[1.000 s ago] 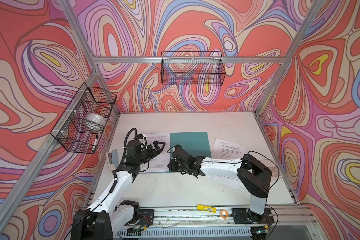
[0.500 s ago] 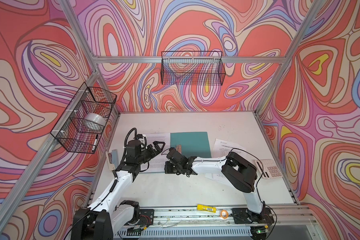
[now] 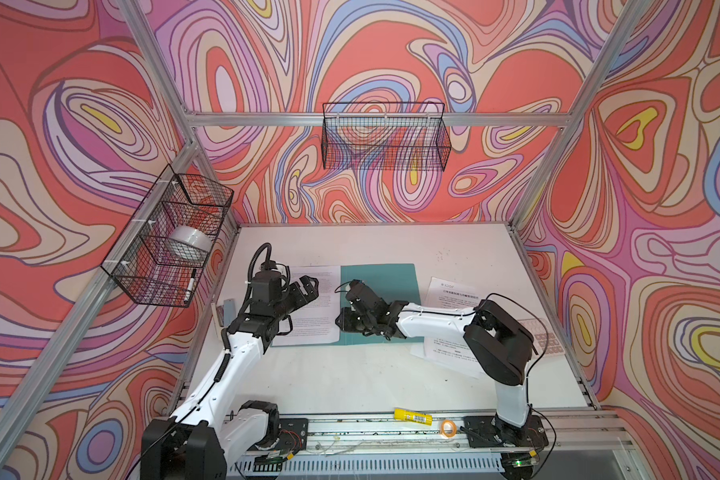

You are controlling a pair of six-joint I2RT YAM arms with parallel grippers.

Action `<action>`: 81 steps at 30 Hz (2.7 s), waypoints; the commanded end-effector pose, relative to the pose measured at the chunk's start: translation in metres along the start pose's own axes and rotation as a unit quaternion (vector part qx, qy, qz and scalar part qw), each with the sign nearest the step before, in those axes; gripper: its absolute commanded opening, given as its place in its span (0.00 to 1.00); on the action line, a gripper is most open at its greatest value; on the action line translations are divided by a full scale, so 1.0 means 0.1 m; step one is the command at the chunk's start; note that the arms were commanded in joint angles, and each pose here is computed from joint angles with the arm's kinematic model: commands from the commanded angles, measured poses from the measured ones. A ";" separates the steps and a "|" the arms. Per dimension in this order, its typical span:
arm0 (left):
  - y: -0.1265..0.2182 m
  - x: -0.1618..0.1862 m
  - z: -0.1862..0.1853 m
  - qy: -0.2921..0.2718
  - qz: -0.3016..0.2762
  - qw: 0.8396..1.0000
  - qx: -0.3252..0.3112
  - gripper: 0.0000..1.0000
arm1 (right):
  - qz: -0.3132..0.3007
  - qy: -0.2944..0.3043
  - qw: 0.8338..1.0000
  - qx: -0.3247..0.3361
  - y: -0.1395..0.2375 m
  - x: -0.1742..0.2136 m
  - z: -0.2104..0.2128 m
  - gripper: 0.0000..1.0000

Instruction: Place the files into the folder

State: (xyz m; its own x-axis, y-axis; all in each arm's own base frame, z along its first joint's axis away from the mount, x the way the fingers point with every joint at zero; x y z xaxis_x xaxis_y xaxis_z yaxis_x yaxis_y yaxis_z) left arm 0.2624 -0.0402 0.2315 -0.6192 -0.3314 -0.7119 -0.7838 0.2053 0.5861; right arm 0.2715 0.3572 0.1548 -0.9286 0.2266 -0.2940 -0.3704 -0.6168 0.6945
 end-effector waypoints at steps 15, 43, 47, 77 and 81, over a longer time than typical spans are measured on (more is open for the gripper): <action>-0.50 0.53 -0.21 0.004 0.057 0.996 0.063 0.85 | -0.075 0.106 0.983 0.128 -0.12 -1.00 -0.01 0.12; -0.81 1.05 -0.03 0.017 0.146 0.986 0.079 0.74 | 0.025 0.056 0.994 0.090 -0.13 -0.71 -0.26 0.07; -0.82 1.11 0.01 0.022 0.154 0.985 0.072 0.73 | 0.039 0.038 0.996 0.074 -0.12 -0.64 -0.29 0.09; -0.80 1.24 0.10 0.028 0.164 0.984 0.056 0.61 | 0.048 -0.002 0.995 0.089 -0.23 -0.54 -0.47 0.10; -0.79 1.24 0.10 0.028 0.163 0.985 0.055 0.61 | 0.050 -0.004 0.994 0.095 -0.26 -0.53 -0.50 0.10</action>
State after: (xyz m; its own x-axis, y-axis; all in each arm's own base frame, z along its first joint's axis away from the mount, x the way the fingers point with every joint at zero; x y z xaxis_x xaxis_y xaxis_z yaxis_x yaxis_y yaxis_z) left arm 0.2594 -0.0929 0.1044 -0.8062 -0.2906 -0.5154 -0.5909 0.4405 0.6758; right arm 0.3306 0.3249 0.1268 -0.9620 0.1674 -0.2158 -0.2718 -0.5097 0.8163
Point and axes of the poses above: each gripper's point midway between its finger pads, its own y axis back along the fingers, its own z axis along the line the jaws close on, x = y × z, the point moved 10 cm from there along y, back along the fingers, and after that the axes turned 12 degrees about -y, right-handed, at the moved point
